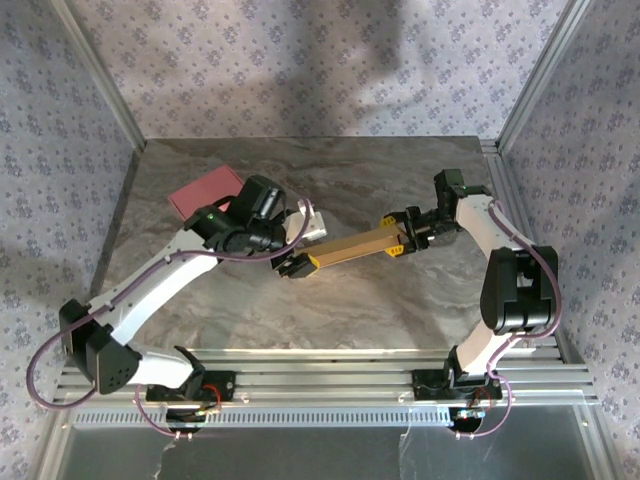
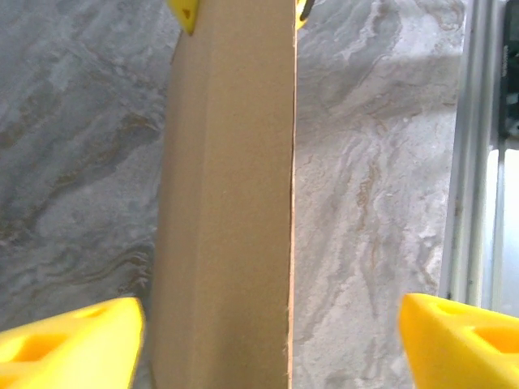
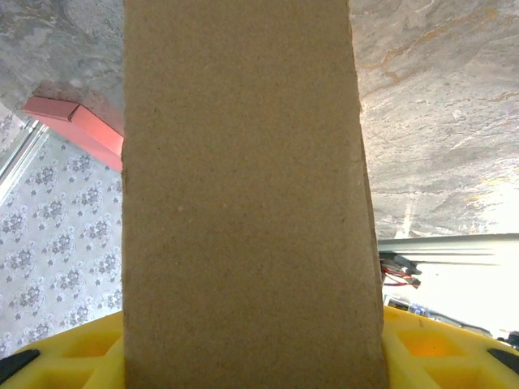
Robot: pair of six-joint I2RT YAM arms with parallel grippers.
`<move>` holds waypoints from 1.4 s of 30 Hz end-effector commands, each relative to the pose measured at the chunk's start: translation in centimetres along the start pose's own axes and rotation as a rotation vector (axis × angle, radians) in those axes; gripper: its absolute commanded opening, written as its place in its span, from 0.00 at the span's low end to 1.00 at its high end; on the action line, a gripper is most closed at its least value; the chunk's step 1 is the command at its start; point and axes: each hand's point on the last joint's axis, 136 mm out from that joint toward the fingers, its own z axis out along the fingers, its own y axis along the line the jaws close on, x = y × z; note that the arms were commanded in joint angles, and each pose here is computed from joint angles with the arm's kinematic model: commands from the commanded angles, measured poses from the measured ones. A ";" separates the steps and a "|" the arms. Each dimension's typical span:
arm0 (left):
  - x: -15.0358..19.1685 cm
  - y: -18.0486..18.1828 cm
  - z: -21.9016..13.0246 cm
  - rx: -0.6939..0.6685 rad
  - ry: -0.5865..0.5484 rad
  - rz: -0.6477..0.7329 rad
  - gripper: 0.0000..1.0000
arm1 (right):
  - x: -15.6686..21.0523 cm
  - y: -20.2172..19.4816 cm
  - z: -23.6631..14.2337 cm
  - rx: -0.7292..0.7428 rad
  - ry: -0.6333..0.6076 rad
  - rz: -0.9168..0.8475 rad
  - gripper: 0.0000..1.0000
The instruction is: Fold the paper box
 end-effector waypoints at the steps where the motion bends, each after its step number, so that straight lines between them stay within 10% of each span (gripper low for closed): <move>1: 1.2 -1.1 0.8 0.059 0.085 0.048 0.85 | -0.5 -0.5 -0.1 0.034 -0.014 0.021 0.44; 19: 3.5 1.6 5.7 -0.088 0.214 0.170 0.84 | -0.6 -0.5 0.3 0.024 -0.002 0.049 0.45; 42: 3.8 2.7 5.7 -0.170 0.242 0.222 0.57 | -0.7 -1.0 0.4 0.023 -0.007 0.068 0.56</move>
